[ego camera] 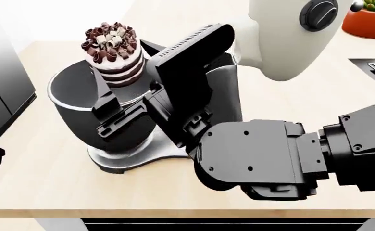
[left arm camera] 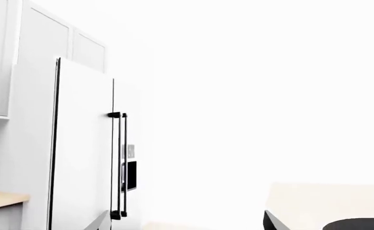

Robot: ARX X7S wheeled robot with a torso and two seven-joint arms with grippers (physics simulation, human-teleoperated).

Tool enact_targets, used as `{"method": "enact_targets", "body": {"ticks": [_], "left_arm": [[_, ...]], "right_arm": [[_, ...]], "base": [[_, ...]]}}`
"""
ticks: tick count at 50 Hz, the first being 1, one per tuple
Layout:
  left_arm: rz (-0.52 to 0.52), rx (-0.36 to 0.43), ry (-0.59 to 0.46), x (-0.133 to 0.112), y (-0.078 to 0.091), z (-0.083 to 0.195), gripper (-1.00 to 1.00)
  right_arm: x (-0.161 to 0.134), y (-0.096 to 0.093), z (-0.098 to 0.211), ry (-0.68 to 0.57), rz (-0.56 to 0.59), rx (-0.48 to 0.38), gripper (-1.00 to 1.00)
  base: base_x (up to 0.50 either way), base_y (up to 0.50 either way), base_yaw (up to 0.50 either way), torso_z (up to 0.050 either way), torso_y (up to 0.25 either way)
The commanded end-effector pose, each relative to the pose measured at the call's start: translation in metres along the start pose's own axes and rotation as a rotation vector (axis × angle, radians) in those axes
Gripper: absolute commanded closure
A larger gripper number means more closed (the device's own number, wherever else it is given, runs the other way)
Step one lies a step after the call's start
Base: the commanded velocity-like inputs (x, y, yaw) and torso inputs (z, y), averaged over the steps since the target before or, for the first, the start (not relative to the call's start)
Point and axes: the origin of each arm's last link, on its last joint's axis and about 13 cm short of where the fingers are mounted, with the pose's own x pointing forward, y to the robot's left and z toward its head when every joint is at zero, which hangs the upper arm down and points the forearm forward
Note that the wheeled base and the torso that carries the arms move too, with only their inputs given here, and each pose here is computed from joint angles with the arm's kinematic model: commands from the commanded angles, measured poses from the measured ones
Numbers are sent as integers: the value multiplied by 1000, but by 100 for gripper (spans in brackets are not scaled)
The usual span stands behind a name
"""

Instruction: Place the cake in the stand mixer bowl.

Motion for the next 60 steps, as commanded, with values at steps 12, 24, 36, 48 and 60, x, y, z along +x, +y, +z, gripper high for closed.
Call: {"method": "enact_targets", "body": {"ticks": [12,24,36,48,60], "left_arm": [[0,2,6,0,0,-2,-100],[-3,2,11,0,0,-3,-100],[-6,0,16,0,-1,-5,-100],[-4,0,15,0,0,-5,-100],[-7,-1,23,0,-1,-9,-100]], "right_arm": [[31,-7,-7,-11,-12,18,100],[36,-10,-12,26,-37,35,100],[36,-12,-15,33,-38,81,-100],[34,-9,-11,13,-28,88,-100],[-10,7,10,-101,-7,85,-100]], "base": [[1,1,2,0,0],[2,1,1,0,0],[1,0,0,0,0],[0,0,0,0,0],[0,0,0,0,0]]}}
